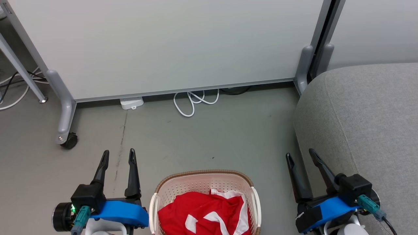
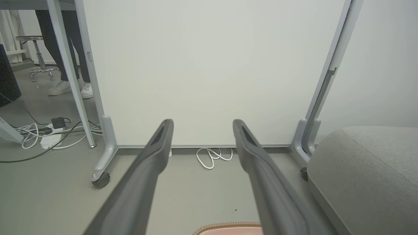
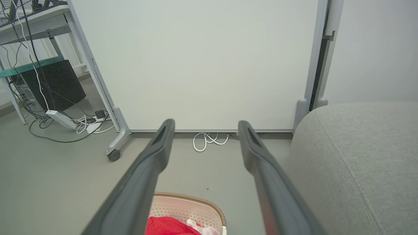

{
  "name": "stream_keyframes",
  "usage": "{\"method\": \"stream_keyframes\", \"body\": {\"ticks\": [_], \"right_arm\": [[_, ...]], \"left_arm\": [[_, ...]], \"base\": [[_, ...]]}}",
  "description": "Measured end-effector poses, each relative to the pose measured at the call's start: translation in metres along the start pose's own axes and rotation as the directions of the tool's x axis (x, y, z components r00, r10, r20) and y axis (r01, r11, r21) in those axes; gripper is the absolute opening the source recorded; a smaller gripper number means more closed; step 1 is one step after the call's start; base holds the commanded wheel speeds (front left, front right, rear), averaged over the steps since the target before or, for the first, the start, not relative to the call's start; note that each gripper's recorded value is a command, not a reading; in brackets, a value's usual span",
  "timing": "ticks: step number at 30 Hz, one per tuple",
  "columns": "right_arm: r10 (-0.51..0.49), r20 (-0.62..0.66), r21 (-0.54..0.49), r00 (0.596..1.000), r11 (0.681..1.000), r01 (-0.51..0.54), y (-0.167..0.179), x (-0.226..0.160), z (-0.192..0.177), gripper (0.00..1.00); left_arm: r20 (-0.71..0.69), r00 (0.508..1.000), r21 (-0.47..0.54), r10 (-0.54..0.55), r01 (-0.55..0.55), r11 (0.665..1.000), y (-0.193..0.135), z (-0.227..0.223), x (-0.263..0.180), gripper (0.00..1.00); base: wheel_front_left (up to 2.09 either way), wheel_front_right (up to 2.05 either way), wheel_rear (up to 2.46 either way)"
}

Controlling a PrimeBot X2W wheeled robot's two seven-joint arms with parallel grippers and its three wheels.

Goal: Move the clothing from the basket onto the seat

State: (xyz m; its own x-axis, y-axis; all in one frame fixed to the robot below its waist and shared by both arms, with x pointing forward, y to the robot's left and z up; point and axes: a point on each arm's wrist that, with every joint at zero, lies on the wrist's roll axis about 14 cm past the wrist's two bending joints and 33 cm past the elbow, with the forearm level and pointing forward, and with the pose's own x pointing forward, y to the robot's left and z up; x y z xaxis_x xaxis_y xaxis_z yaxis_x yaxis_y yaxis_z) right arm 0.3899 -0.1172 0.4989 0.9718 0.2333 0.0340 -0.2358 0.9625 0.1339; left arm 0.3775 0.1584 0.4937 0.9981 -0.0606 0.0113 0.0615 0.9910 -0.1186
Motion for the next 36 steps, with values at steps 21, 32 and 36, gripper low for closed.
{"method": "stream_keyframes", "body": {"ticks": [21, 32, 36], "right_arm": [[0.060, 0.010, -0.147, 0.998, 0.988, -0.057, 0.012, 0.002, 0.000, 1.00], [0.074, 0.002, -0.174, 0.997, 0.982, -0.073, 0.015, 0.003, -0.002, 1.00], [0.072, 0.002, -0.175, 0.997, 0.982, -0.070, 0.014, 0.003, -0.002, 1.00]], "left_arm": [[0.026, 0.998, 0.137, -0.058, 0.054, 0.989, -0.011, 0.002, 0.000, 1.00], [0.029, 0.997, 0.157, -0.067, 0.062, 0.986, -0.013, 0.002, 0.000, 1.00], [0.027, 0.997, 0.154, -0.069, 0.064, 0.986, -0.014, 0.001, 0.001, 1.00]], "base": [[0.00, 0.00, 0.00], [0.00, 0.00, 0.00], [0.00, 0.00, 0.00]]}}
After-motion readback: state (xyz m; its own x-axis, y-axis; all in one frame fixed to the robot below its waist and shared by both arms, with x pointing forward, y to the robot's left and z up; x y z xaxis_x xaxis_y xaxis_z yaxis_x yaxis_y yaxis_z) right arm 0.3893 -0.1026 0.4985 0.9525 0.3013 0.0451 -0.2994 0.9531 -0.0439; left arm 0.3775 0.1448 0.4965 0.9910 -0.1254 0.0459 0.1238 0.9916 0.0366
